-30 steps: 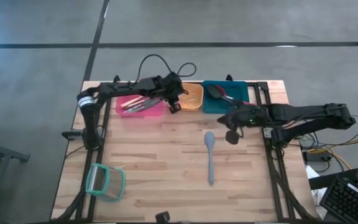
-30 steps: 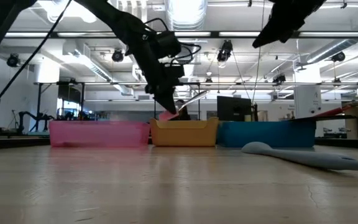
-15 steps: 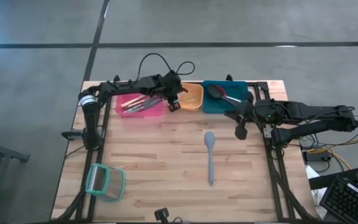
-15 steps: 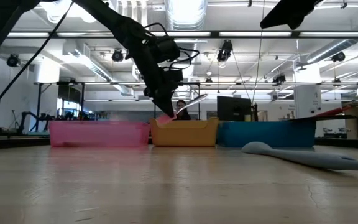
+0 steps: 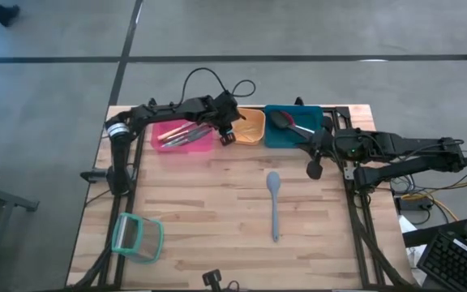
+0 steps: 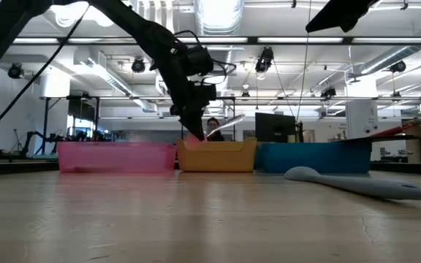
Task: Pick & Place Kitchen Items
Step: Put the pink spatula into the yellow bin, then put the blue spoon into the blue bin
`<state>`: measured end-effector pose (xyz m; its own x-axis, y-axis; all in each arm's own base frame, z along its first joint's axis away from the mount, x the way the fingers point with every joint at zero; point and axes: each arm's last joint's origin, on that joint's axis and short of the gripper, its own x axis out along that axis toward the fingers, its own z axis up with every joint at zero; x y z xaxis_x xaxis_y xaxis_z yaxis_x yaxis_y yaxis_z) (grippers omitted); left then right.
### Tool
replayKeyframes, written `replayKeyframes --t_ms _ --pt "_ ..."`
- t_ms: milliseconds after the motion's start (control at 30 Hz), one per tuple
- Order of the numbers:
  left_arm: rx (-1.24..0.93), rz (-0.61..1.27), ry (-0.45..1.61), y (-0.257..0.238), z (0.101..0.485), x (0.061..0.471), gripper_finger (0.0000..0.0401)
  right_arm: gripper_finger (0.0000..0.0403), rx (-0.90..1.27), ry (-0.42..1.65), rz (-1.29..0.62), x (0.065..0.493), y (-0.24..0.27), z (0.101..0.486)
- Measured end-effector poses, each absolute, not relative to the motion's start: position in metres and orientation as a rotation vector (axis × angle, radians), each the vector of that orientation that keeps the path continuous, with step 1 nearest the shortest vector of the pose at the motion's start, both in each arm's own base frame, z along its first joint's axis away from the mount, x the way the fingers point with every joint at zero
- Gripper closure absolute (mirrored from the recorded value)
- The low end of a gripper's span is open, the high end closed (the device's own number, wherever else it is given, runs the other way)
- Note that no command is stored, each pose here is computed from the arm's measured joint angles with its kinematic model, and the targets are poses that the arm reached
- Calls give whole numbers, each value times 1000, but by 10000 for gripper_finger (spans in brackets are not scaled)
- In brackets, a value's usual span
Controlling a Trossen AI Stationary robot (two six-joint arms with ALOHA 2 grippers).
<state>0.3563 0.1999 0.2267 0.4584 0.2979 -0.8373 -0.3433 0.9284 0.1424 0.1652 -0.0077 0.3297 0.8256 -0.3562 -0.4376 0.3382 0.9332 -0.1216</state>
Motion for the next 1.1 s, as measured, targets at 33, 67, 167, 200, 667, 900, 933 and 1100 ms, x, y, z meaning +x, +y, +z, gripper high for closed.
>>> replayKeyframes --t_ms 33,67,167,200,667,900,933,1100 --pt "-54 390 1041 201 223 359 373 394 -41 472 -369 165 -8 330" --pt "-57 388 1055 203 219 362 373 394 -42 472 -369 165 -8 330" --pt "-63 368 1123 207 206 369 373 394 -45 472 -375 165 -8 330" --pt "-62 364 1138 209 204 373 373 394 -46 472 -375 165 -8 330" --pt "-68 334 1263 220 190 392 356 394 -52 485 -373 165 -8 329" --pt "-48 331 1238 218 206 388 251 394 -53 489 -373 165 -8 328" --pt "-47 331 1240 217 208 387 242 394 -53 489 -373 165 -8 328" --pt "-35 343 1246 213 224 381 217 394 -53 489 -373 165 -8 328"
